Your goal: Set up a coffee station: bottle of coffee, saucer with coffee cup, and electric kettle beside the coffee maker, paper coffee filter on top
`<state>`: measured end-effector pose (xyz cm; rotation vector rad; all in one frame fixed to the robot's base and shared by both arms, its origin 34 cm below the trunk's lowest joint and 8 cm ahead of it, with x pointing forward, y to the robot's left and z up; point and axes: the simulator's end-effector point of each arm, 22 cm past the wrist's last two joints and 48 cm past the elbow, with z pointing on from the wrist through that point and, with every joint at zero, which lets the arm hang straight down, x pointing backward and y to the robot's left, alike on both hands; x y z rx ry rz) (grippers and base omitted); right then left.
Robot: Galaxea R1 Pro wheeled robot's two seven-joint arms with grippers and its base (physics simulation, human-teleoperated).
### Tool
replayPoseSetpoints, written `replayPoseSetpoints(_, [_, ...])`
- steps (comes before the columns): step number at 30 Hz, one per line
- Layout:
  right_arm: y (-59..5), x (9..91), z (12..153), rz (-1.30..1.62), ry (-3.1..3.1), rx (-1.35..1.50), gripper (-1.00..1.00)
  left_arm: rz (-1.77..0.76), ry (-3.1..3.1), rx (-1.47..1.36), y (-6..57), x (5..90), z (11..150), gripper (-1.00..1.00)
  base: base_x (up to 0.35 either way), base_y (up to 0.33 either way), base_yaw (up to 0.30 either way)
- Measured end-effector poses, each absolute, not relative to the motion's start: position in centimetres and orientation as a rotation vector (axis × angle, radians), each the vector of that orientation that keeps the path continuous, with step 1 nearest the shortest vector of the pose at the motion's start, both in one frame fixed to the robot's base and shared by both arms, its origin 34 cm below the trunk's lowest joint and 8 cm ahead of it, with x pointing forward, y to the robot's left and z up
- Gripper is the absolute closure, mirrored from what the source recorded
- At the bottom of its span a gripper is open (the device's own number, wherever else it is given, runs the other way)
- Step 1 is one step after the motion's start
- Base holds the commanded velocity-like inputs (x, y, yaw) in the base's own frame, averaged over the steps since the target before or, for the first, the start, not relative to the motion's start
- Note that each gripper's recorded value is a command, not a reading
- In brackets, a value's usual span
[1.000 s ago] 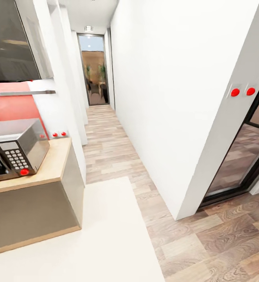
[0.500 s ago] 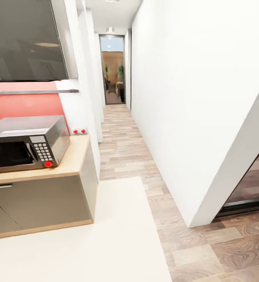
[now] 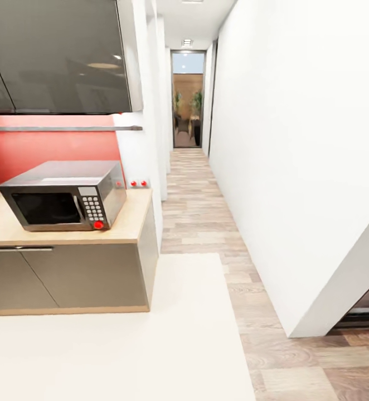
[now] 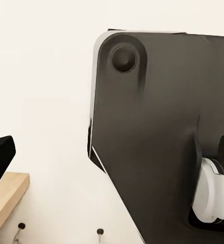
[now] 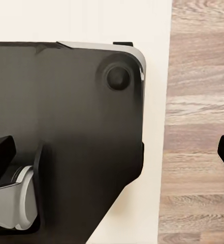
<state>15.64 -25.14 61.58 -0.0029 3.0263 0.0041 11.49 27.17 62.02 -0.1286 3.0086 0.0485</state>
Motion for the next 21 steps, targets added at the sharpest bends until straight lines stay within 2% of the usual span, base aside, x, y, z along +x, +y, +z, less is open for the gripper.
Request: replayPoseSetpoints(21, [-25.14,15.61,61.58,0.004,3.027,-0.004,-1.00,0.048,3.007,-0.129,27.17,11.56,62.02,-1.00,0.000,0.000,0.278])
